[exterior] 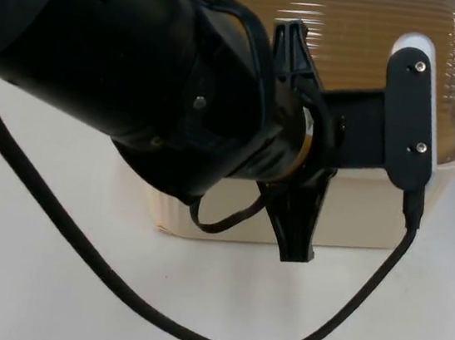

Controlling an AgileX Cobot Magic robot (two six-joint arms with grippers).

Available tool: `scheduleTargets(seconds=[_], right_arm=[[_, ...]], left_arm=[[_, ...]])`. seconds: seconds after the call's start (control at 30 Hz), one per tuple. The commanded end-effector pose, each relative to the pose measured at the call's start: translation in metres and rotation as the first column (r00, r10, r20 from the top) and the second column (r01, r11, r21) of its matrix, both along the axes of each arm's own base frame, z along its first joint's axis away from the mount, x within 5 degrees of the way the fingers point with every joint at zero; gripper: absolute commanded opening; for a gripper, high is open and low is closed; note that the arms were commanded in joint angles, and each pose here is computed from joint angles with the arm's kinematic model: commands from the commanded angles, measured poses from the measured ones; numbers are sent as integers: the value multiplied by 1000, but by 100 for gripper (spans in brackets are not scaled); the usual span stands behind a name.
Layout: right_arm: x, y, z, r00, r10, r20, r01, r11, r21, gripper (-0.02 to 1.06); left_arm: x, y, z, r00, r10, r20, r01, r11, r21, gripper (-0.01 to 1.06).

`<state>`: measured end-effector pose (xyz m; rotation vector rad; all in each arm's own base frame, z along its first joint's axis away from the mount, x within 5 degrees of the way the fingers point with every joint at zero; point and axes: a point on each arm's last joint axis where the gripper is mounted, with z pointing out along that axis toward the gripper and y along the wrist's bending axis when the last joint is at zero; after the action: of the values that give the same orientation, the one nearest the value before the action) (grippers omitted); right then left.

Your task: Open the box lid with the left hand, place the block into the box with the right hand, then close the box lid with the left hand.

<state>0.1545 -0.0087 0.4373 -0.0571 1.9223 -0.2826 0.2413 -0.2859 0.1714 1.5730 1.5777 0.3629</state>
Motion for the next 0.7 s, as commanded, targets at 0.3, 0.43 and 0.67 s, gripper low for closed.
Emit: scheduleTargets(seconds=[0.3,0.43,0.67], right_arm=[[-2,-1,3,1000,-4,16,4,1000,1,105],[-2,-1,3,1000,-4,16,4,1000,1,105],[-2,-1,3,1000,-5,14,5,1000,1,105]], left_arm=[[-1,-4,-3,999,-29,-34,29,999,-16,0],[3,-4,-11,1000,-14,-6,14,999,34,0],[4,-4,-11,1000,-23,7,22,998,54,0]])
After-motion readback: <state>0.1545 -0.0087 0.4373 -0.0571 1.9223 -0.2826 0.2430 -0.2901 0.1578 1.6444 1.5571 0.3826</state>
